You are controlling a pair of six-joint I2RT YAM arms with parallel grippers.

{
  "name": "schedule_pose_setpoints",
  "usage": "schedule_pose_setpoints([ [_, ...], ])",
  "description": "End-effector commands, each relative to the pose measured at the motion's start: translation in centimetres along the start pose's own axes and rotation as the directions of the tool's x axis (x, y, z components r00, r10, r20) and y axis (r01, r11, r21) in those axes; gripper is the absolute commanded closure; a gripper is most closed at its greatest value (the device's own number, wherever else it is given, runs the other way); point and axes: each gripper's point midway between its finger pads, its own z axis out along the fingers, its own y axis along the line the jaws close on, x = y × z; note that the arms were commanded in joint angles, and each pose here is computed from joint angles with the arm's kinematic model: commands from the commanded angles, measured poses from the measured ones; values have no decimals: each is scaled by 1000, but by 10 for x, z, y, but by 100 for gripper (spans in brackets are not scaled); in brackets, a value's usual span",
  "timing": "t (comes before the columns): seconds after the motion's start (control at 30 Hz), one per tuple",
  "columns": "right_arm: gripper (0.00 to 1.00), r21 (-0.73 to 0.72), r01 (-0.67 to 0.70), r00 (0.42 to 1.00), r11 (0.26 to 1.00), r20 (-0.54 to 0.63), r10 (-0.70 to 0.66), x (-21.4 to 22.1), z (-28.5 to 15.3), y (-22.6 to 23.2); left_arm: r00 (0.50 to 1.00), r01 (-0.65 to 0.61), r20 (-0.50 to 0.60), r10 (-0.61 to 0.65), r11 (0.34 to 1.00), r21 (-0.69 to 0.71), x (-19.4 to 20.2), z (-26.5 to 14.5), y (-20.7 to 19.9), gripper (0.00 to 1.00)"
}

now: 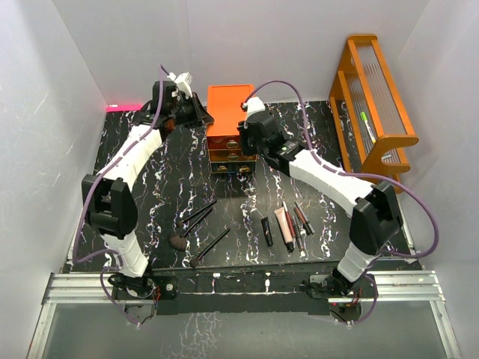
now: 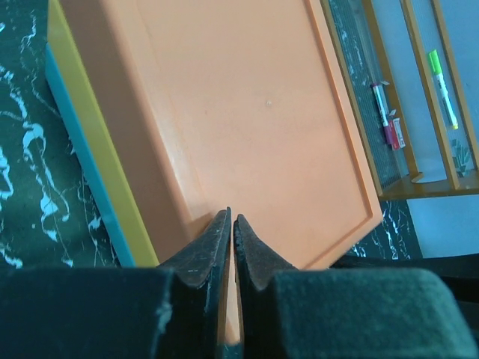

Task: Organize the makeup
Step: Close the drawer in the storage box.

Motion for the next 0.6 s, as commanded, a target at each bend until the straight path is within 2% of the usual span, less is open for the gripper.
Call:
schedule_pose_setpoints([
  [0.0, 83, -141, -8, 979, 990, 200, 36, -53, -56, 17, 998, -22, 60, 25, 998, -56, -8, -49, -11, 87],
  [0.1, 73, -200, -18, 973, 980, 224, 63, -50, -81, 22, 991, -30, 130, 38, 997, -66, -11, -83, -23, 73],
  [0.2, 62, -244, -40, 971, 969, 218, 95, -44, -99, 26, 978, -29, 203, 50, 994, -103, -3, -127, -29, 64],
  [0.33, 46, -273, -81, 976, 959, 172, 132, -22, -107, 31, 960, 2, 277, 46, 985, -171, 33, -184, -22, 50],
  [0.4, 42, -264, -106, 977, 959, 151, 150, -7, -104, 31, 951, 27, 307, 42, 976, -218, 58, -208, -10, 37],
  [0.57, 39, -220, -171, 975, 960, 105, 197, 30, -88, 32, 930, 86, 364, 46, 937, -338, 107, -256, 20, 30],
])
